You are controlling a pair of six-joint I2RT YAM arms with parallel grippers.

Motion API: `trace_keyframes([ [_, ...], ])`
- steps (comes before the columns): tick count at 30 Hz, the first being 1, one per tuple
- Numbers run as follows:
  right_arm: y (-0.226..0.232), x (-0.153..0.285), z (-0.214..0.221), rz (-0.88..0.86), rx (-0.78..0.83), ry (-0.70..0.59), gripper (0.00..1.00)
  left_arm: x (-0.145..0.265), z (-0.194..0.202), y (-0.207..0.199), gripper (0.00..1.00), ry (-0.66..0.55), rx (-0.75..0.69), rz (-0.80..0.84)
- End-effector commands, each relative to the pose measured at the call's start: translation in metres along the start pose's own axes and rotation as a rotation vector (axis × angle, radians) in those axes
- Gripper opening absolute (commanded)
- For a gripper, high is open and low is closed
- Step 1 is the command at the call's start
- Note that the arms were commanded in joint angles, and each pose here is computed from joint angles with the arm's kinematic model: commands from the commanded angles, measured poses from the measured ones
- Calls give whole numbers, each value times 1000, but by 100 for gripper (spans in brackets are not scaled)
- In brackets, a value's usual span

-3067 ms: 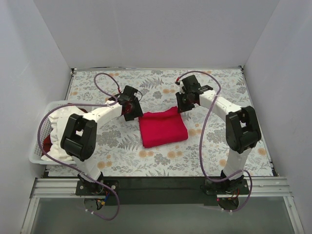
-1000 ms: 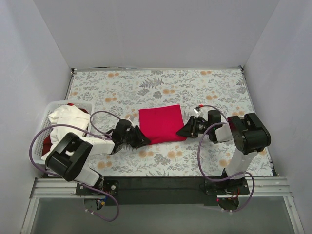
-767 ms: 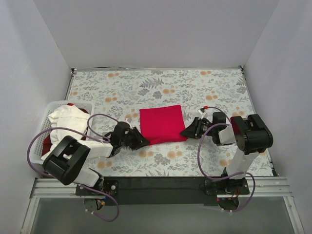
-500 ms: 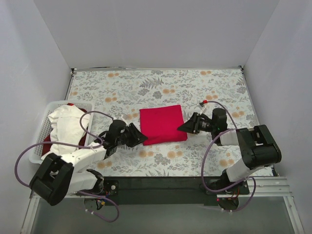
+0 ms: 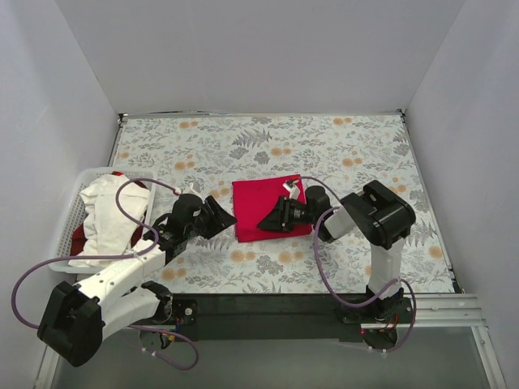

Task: Fold and stack the t-shirts
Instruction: Fold the tshirt

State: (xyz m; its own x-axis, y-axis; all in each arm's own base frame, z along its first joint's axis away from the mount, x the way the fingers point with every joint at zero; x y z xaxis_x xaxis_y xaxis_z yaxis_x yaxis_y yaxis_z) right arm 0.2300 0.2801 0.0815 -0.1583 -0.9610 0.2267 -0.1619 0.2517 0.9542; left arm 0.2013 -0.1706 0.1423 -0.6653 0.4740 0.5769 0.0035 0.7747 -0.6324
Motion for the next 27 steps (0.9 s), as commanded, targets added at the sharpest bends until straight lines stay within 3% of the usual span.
trace_keyframes([
  [1, -33, -5, 7, 55, -101, -47, 48, 2, 0, 3, 44, 15, -18, -33],
  [6, -29, -2, 9, 63, -97, -28, 48, -5, -1, -4, 46, 46, -29, 0],
  [14, 39, 19, -28, -45, 73, -101, 48, -34, -18, -34, 43, 73, -36, 87],
  [18, 29, 37, -31, -25, 75, -136, 48, -53, -14, -32, 28, 111, -31, 75],
  [27, -41, 61, -7, 111, 23, -131, 47, -78, 33, 23, 19, 229, 39, -66],
])
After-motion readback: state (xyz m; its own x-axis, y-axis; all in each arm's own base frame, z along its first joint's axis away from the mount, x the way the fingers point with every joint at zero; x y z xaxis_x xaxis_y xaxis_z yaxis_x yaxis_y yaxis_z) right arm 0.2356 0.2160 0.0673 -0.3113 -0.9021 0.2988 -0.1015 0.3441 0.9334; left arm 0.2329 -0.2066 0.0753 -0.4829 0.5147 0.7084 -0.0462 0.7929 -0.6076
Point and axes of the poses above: each gripper's point midway between its finger pads, its own x axis back along the fingers, its own y axis along the line the jaws close on, z = x × y, the point moved 6 cm from there along x, back along the fingers, and after that the axes turned 9 degrees about -x, right-handed, at the moved point
